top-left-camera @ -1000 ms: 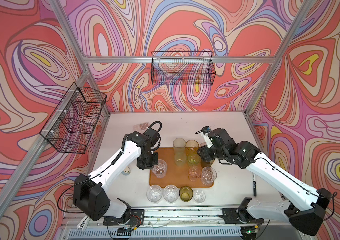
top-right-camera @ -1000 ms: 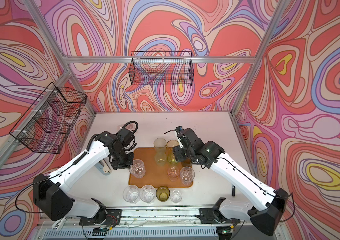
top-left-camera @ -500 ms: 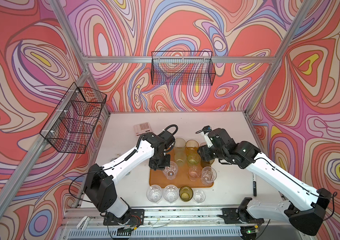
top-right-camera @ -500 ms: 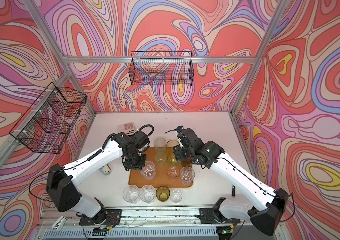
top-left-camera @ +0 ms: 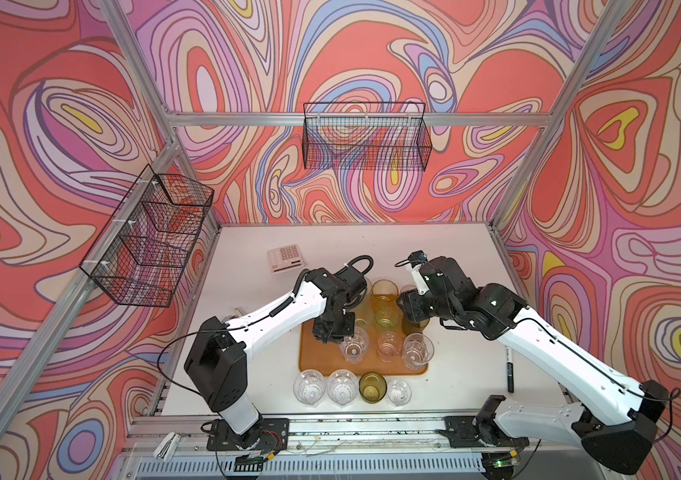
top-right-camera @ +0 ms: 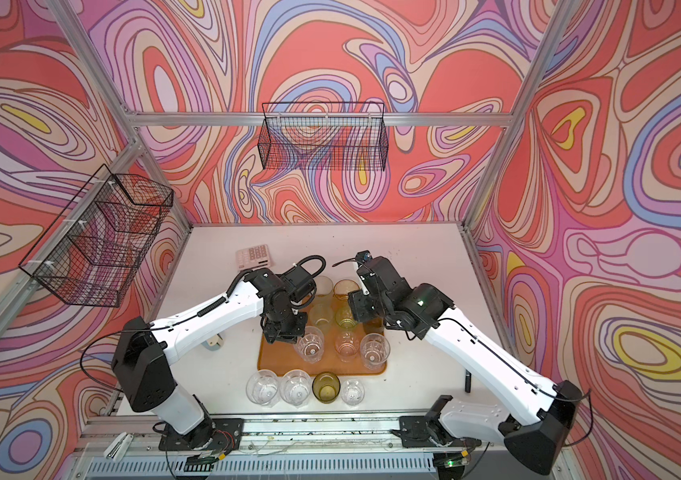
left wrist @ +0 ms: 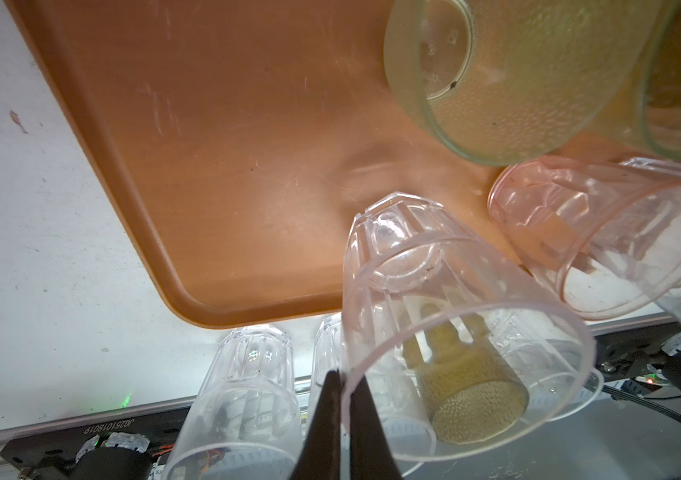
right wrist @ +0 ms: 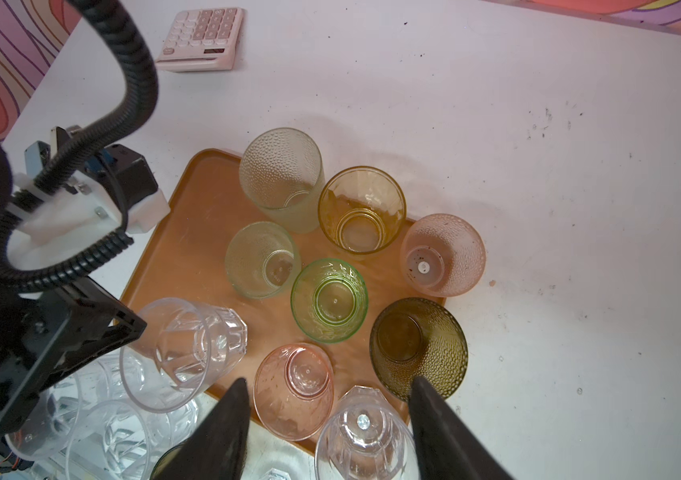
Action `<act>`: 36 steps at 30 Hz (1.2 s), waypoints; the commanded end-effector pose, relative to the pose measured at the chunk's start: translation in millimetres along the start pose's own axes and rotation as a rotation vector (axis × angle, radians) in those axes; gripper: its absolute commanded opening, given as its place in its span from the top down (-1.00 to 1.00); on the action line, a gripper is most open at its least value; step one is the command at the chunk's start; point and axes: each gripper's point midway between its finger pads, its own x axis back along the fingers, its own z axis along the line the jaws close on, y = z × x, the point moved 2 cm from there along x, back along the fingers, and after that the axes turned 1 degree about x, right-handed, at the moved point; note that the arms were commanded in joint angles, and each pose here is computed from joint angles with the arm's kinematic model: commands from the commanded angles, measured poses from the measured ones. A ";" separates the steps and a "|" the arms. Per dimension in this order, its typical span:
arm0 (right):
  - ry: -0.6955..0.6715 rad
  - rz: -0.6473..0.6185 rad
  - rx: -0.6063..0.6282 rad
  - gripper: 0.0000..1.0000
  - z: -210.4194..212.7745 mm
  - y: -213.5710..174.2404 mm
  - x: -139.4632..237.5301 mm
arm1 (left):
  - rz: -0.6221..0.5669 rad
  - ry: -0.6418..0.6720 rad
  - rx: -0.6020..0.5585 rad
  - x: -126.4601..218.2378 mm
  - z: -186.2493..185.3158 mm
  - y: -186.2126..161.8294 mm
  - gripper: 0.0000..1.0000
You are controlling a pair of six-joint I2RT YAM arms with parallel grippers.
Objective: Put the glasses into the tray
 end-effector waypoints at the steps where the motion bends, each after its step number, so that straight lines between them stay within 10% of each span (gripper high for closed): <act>1: -0.026 0.006 -0.012 -0.25 -6.6 -6.4 2.1 | 0.005 -0.016 0.003 -1.0 -10.3 1.4 1.00; 36: -0.032 0.025 -0.005 -0.25 -8.7 -12.9 3.0 | 0.032 0.033 0.008 -31.7 -22.7 7.5 0.85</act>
